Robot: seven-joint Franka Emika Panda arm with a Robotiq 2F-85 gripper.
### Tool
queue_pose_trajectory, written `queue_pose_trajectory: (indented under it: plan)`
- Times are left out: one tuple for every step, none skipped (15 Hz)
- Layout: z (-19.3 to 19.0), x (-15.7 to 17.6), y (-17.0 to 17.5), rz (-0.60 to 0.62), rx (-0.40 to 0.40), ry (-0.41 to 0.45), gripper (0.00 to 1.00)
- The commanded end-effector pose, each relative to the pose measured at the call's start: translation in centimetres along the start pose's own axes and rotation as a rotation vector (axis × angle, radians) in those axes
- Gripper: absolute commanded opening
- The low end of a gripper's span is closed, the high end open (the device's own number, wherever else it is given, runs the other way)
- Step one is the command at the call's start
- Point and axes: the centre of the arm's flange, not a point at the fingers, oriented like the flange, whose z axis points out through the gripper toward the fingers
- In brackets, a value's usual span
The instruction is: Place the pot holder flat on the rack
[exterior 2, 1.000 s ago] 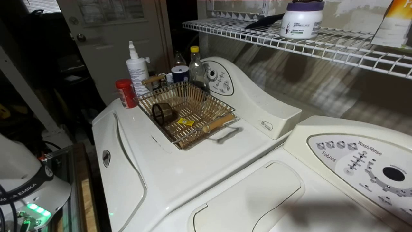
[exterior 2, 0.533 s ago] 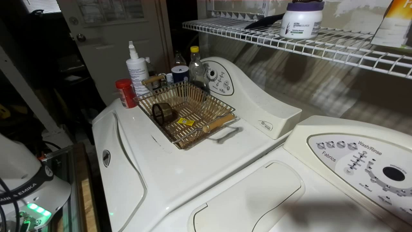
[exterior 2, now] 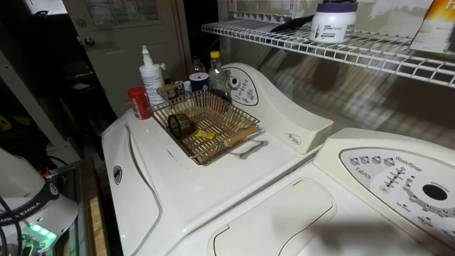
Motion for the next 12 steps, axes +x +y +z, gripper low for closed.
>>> queue_pose_trajectory:
  plan:
    - [-1.8,1.2,3.2,0.068,0.125,-0.003,1.00]
    - [-2.2,1.8,4.4,0.084,0.155,-0.006,1.00]
    - [-2.4,2.3,5.6,0.098,0.180,-0.005,1.00]
    - [-2.4,3.0,6.9,0.107,0.212,-0.004,1.00]
    - [-2.2,3.8,8.3,0.115,0.247,-0.004,1.00]
    - [-2.0,4.4,9.3,0.116,0.269,0.009,1.00]
    - [-1.7,5.0,10.3,0.112,0.291,0.013,1.00]
    - [-1.0,5.6,11.2,0.104,0.304,0.018,1.00]
    - [-0.5,6.1,12.0,0.096,0.319,0.021,1.00]
    - [0.3,6.6,12.7,0.090,0.325,0.022,1.00]
    - [1.1,7.2,13.3,0.088,0.330,0.024,1.00]
    - [1.8,7.6,13.8,0.090,0.339,0.023,1.00]
